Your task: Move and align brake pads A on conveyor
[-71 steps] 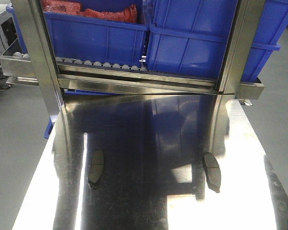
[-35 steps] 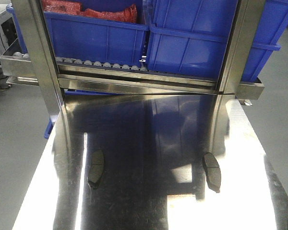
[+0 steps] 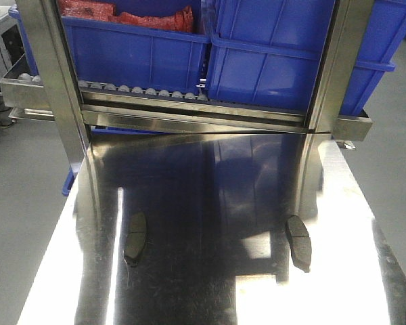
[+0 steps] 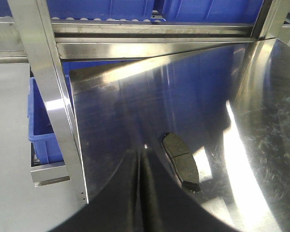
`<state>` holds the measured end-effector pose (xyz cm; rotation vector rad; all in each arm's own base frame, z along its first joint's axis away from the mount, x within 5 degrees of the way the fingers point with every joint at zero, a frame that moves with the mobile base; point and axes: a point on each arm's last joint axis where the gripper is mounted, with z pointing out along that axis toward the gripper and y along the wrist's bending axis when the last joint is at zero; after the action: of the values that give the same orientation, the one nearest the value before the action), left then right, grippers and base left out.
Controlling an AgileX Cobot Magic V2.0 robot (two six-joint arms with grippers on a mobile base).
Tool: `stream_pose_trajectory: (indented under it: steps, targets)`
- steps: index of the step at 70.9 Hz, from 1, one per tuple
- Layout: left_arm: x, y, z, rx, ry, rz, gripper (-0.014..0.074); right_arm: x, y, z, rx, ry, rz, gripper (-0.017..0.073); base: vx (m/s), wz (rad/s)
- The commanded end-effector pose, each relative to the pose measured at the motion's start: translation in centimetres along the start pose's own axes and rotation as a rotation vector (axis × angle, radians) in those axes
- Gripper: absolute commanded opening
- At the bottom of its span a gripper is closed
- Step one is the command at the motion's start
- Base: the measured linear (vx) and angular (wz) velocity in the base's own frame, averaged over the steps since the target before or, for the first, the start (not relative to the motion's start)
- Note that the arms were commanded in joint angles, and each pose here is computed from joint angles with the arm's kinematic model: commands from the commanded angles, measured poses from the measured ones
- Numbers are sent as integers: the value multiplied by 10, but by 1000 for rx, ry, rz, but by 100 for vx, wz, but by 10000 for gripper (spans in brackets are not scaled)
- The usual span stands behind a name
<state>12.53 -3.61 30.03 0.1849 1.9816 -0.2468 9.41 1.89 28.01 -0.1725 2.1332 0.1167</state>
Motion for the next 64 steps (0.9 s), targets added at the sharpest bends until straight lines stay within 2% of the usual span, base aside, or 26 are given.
stream_pose_trajectory:
  steps: [1,7,12,20,32,39,43,51,55,64]
  targets:
    - [-15,-2,-4,14,-103,0,-6,-13,0,-4,-1,-86,-9,-9,0,0]
    - [-15,-2,-4,14,-103,0,10,-13,0,-4,-1,-86,-9,-9,0,0]
    - [-15,-2,-4,14,-103,0,56,-13,0,-4,-1,-86,-9,-9,0,0]
    - [-16,-2,-5,15,-112,-1,231,-13,0,-4,-1,-86,-9,-9,0,0]
    - [-17,-2,-5,18,-126,-7,590,-13,0,-4,-1,-86,-9,-9,0,0]
    - [-17,-2,-5,18,-129,-7,706,-13,0,-4,-1,-86,-9,-9,0,0]
    - [-18,-3,-5,19,-138,-12,734,-13,0,-4,-1,-86,-9,-9,0,0]
    - [-20,-3,-1,21,-121,-24,715,-13,0,-4,-1,-86,-9,-9,0,0]
    - [-24,-4,7,24,-70,-45,700,-13,0,-4,-1,-86,-9,-9,0,0]
    - [-42,-9,39,32,51,-46,678,-13,0,-4,-1,-86,-9,-9,0,0]
